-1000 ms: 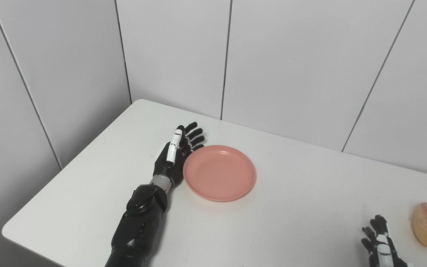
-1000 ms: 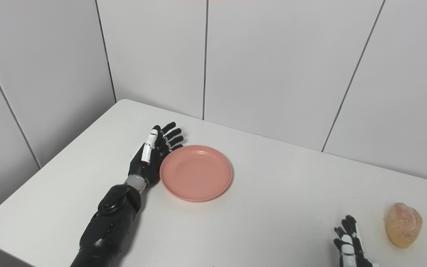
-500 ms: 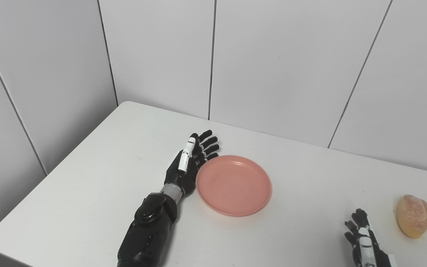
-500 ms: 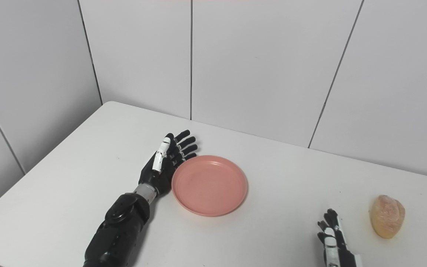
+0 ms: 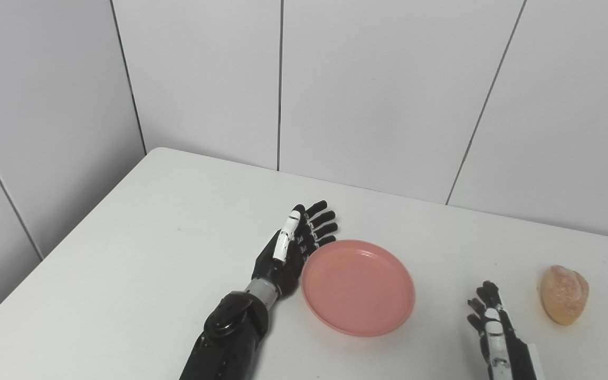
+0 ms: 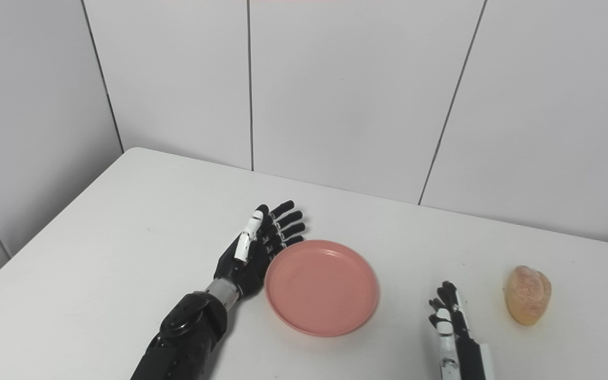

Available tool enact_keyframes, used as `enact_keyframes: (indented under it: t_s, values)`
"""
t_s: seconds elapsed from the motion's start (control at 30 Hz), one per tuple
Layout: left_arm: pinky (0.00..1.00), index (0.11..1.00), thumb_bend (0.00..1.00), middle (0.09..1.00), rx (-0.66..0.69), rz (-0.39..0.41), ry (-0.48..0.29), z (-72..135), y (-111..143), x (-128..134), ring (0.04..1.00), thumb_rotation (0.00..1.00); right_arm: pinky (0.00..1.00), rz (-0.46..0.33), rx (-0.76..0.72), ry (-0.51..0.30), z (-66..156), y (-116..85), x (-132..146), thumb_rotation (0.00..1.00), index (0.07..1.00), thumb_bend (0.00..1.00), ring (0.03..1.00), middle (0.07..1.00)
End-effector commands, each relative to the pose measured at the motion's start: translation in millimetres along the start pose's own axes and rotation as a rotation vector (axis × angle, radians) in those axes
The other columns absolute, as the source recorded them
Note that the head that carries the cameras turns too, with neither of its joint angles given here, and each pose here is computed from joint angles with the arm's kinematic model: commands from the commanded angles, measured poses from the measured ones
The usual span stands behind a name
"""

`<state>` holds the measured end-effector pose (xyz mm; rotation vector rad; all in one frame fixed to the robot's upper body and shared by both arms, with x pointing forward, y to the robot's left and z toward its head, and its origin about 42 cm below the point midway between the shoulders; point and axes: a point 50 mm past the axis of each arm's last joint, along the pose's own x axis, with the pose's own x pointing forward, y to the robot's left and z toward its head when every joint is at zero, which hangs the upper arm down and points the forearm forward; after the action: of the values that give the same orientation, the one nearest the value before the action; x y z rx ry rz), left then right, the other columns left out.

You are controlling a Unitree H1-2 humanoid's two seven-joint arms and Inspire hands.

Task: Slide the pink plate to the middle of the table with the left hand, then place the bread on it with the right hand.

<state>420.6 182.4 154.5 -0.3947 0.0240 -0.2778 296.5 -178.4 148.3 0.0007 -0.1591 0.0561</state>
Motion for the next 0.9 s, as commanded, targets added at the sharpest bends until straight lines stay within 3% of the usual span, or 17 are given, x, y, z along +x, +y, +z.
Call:
enact_keyframes:
  t_s: [0.0,0.3,0.87]
  values:
    - [0.87,0.845,0.38,0.87,-0.022,0.001,0.067,-15.1,-7.0,-8.1,0.867,1.0,0.93,-0.006,0.009,-0.049,16.5,6.6,5.6,1.0,0.944,0.24,0.925,0.946]
    - [0.86,0.848,0.39,0.869,-0.016,-0.007,0.078,-22.5,-29.6,-27.5,0.864,1.0,0.93,-0.017,0.023,-0.038,23.7,18.7,6.9,1.0,0.94,0.23,0.927,0.946]
    - [0.9,0.874,0.4,0.897,-0.024,0.011,0.069,-25.2,-18.8,-39.3,0.894,1.0,0.94,-0.035,-0.011,-0.039,30.2,25.7,14.8,1.0,0.939,0.26,0.928,0.943]
